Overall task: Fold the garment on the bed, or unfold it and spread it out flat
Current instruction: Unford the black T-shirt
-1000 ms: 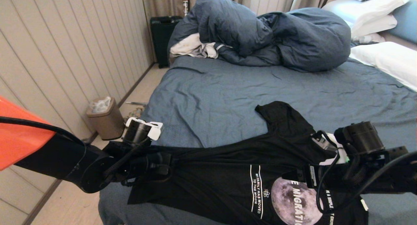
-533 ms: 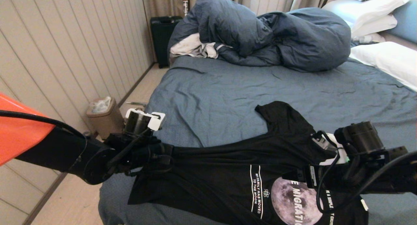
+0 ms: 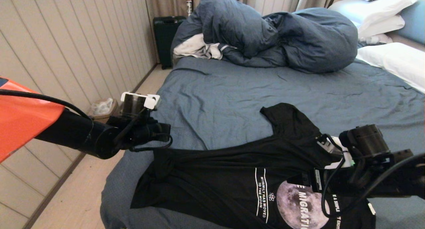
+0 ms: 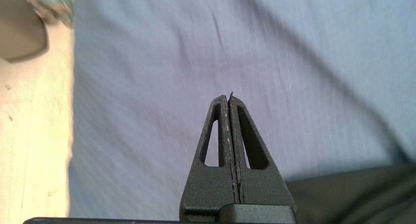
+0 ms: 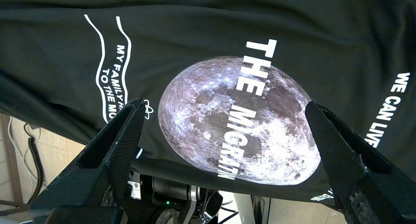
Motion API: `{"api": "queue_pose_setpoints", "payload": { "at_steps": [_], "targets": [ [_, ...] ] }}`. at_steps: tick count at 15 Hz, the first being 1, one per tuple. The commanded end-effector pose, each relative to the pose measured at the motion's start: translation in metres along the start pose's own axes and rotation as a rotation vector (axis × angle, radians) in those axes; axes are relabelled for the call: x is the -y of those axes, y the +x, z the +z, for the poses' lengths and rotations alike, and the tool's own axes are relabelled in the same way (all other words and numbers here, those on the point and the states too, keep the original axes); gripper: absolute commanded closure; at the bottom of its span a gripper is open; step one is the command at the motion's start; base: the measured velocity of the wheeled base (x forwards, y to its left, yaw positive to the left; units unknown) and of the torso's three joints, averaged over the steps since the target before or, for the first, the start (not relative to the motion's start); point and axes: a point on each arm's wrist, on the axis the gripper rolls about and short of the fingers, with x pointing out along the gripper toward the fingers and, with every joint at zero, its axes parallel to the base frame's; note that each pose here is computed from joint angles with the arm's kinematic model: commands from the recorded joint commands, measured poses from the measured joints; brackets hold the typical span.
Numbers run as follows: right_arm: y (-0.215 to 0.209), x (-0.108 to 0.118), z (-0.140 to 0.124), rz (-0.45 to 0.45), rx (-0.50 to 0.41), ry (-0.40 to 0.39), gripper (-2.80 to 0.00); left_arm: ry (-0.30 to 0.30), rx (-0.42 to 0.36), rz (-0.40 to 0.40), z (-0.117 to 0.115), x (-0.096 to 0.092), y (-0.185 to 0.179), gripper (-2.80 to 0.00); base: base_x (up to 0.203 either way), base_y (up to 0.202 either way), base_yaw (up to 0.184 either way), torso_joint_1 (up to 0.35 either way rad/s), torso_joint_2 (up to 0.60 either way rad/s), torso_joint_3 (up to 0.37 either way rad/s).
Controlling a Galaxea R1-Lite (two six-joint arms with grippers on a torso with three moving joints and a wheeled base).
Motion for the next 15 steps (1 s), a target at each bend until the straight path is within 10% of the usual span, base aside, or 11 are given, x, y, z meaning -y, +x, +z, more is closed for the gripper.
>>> {"api": "queue_pose_setpoints", "payload": {
  "at_steps": [1,2,3,8,15],
  "targets": [
    [0.001,0.0,0.0,0.0,-0.005,0.002,-2.8,0.01,0.002,-0.029,-0.002,0.009,-0.019,0.0,0.0,0.0,0.0,0.0,0.0,0.0],
    [0.002,0.0,-0.001,-0.001,-0.007,0.001,-2.8,0.026,0.009,-0.066,-0.004,0.02,-0.039,0.0,0.0,0.0,0.0,0.0,0.0,0.0],
    [0.002,0.001,-0.002,-0.002,-0.01,0.0,-2.8,0.053,-0.012,-0.106,-0.012,0.033,-0.056,-2.8,0.0,0.0,0.0,0.0,0.0,0.0],
    [0.002,0.001,-0.002,-0.002,-0.01,0.0,-2.8,0.116,-0.14,-0.153,-0.051,0.047,-0.071,-2.8,0.0,0.0,0.0,0.0,0.0,0.0],
    [0.002,0.001,-0.002,-0.002,-0.013,-0.003,-2.8,0.14,-0.131,-0.135,-0.07,0.045,-0.039,-2.8,0.0,0.0,0.0,0.0,0.0,0.0]
  ]
}}
